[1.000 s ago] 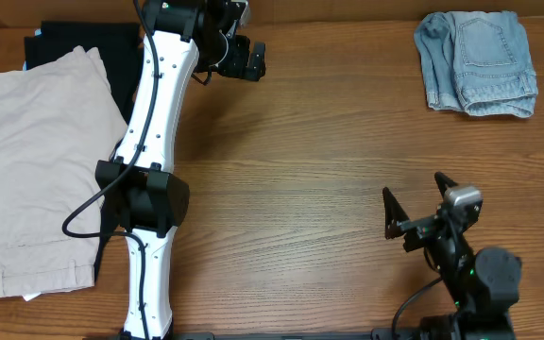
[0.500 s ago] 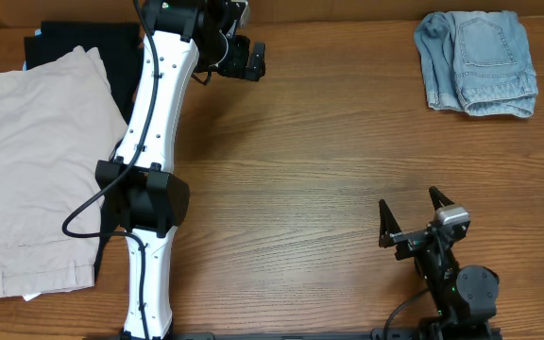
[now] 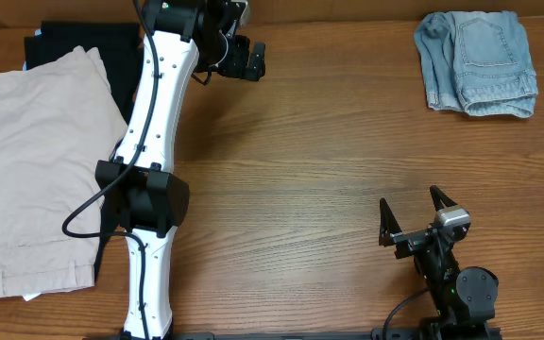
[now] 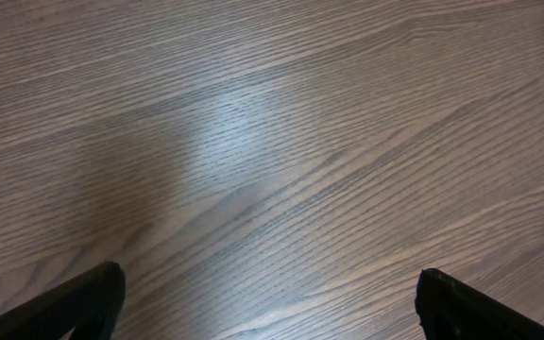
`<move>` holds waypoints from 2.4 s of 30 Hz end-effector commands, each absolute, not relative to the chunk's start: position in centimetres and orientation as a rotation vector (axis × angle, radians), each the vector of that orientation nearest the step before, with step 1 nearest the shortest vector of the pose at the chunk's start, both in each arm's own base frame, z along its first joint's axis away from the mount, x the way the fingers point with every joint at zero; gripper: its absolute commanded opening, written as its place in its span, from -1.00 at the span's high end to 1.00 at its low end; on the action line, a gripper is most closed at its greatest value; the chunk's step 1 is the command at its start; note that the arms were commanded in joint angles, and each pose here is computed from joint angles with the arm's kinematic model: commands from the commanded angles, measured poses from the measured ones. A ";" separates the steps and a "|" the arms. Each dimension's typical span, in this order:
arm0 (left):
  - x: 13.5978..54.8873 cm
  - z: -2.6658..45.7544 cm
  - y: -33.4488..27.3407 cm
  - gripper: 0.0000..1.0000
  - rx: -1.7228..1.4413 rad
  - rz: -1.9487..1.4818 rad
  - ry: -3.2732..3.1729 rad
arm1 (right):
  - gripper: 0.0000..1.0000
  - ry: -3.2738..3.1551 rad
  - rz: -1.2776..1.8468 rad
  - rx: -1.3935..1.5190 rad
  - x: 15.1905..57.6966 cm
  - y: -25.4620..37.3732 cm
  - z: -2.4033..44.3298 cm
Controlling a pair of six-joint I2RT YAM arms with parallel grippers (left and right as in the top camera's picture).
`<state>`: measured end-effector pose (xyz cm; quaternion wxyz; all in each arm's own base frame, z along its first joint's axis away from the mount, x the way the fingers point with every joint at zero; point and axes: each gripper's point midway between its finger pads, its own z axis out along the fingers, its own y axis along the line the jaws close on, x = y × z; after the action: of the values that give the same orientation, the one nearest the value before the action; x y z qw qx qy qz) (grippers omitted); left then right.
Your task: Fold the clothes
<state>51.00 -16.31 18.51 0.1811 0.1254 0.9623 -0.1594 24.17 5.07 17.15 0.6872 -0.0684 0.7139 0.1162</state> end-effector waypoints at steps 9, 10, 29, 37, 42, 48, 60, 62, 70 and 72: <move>51.2 20.3 -16.1 -0.99 0.359 -0.446 2.671 | -1.00 1.594 0.256 -0.144 24.2 5.0 17.0; 51.2 20.3 -16.1 -0.99 0.357 -0.445 2.671 | -1.00 1.594 0.256 -0.144 24.2 5.0 17.0; 51.1 20.5 -16.3 -1.00 0.362 -0.446 2.667 | -1.00 1.594 0.256 -0.144 24.2 5.0 17.0; 49.9 23.9 -17.4 -1.00 0.401 -0.455 2.598 | -1.00 1.594 0.256 -0.144 24.2 5.0 17.0; 48.2 29.4 -17.2 -1.00 0.411 -0.457 2.488 | -1.00 1.594 0.256 -0.144 24.2 5.0 17.0; 43.7 34.7 -16.1 -0.99 0.413 -0.457 2.409 | -1.00 1.594 0.256 -0.144 24.2 5.0 17.0; 34.2 33.7 -12.5 -1.00 0.386 -0.425 2.505 | -1.00 1.594 0.256 -0.144 24.2 5.0 17.0; 33.5 33.1 -11.6 -1.00 0.365 -0.382 2.508 | -1.00 1.594 0.256 -0.144 24.2 5.0 17.0; 35.2 32.1 -9.7 -1.00 0.301 -0.330 2.265 | -1.00 1.594 0.256 -0.144 24.2 5.0 17.0; 35.4 31.3 -9.2 -1.00 0.285 -0.322 2.207 | -1.00 1.594 0.256 -0.144 24.2 5.0 17.0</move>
<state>36.11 -10.31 32.53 0.4158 0.1185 0.8905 -0.1420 24.19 4.95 17.15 0.6876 -0.0659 0.7141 0.1137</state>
